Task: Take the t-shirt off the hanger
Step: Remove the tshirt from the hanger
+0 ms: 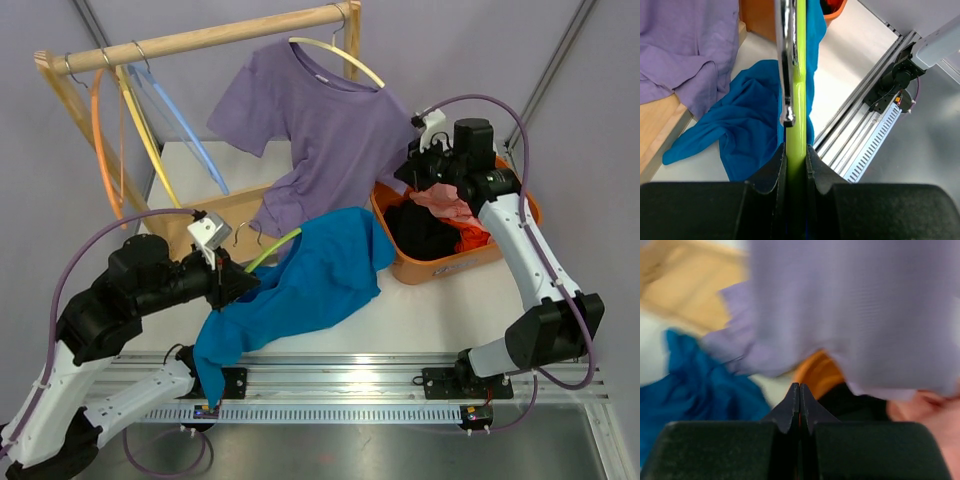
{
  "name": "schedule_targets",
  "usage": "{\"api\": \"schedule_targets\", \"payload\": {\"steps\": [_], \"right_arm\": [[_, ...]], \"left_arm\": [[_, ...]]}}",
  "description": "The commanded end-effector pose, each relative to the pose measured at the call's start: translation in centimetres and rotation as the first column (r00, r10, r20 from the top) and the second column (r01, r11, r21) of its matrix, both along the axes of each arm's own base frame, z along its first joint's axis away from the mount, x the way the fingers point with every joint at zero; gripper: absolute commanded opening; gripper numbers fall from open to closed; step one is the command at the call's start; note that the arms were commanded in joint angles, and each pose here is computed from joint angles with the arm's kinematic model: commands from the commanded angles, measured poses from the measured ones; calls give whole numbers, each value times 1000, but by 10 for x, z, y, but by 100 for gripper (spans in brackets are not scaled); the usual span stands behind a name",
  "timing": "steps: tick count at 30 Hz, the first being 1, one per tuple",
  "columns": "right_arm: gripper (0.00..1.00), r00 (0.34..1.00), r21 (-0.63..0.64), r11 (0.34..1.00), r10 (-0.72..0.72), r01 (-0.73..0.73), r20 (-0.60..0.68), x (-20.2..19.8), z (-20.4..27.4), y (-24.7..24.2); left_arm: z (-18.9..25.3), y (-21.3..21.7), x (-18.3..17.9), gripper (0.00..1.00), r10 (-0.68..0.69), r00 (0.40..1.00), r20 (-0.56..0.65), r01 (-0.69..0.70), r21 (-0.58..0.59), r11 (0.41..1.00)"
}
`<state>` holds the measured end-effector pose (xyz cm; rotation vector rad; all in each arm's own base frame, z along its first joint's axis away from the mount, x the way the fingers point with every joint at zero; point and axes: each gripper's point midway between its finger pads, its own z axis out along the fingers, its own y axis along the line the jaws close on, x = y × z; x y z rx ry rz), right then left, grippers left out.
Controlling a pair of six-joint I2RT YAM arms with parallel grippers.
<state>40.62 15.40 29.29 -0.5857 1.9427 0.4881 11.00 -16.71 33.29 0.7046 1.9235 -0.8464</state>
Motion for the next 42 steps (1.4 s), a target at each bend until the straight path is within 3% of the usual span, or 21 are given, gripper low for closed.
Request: {"api": "schedule_targets", "payload": {"steps": [1, 6, 7, 10, 12, 13, 14, 15, 16, 17, 19, 21, 24, 28, 32, 36, 42], "right_arm": [[0, 884, 73, 884, 452, -462, 119, -82, 41, 48], [17, 790, 62, 790, 602, -611, 115, -119, 49, 52], [20, 737, 56, 739, 657, -671, 155, -132, 56, 56], [23, 649, 117, 639, 740, -760, 175, -167, 77, 64], [24, 635, 172, 614, 764, -771, 117, -183, 83, 85], [28, 671, 222, 648, 741, -728, 38, -187, 81, 94], [32, 657, 247, 637, 754, -730, -5, -202, 75, 111], [34, 680, 240, 655, 732, -717, 34, -198, 82, 125], [37, 753, 234, 732, 658, -640, 2, -187, 76, 131], [39, 764, 278, 746, 642, -605, -60, -197, 70, 147], [46, 862, 292, 839, 501, -459, -83, -174, 71, 156], [51, 892, 296, 864, 446, -408, -71, -164, 74, 169], [57, 983, 247, 957, 171, -151, -63, -125, 78, 168], [76, 998, 215, 977, 5, 10, -69, -101, 74, 167], [76, 998, 164, 985, -52, 57, -31, -95, 69, 168], [69, 998, 111, 992, -60, 61, -13, -92, 60, 170], [32, 994, 47, 993, -112, 112, 12, -79, 44, 165]], "left_arm": [[20, -15, 19, 0, 33, 999, 36, -30, -76, 997], [7, -23, 41, 0, 107, 994, -33, -109, -54, 993], [5, -24, 45, 0, 124, 991, -44, -126, -50, 991], [6, -31, 57, 0, 165, 984, -70, -170, -74, 983], [13, -39, 67, 0, 185, 979, -81, -194, -120, 974], [12, -43, 71, 0, 190, 977, -92, -201, -126, 971], [15, -46, 75, 0, 195, 976, -93, -207, -142, 968], [23, -49, 79, 0, 206, 974, -92, -220, -177, 959], [24, -52, 83, 0, 210, 973, -95, -225, -189, 956], [26, -55, 86, 0, 218, 970, -107, -236, -204, 950], [33, -60, 91, 0, 219, 970, -106, -239, -237, 942], [35, -65, 94, 0, 219, 968, -124, -245, -255, 935], [38, -66, 94, 0, 224, 965, -137, -255, -277, 926], [37, -63, 93, 0, 235, 961, -147, -270, -295, 917], [38, -62, 92, 0, 241, 959, -149, -277, -302, 912], [38, -63, 93, 0, 238, 961, -144, -272, -300, 914], [41, -66, 91, 0, 214, 967, -136, -247, -303, 920]]}}
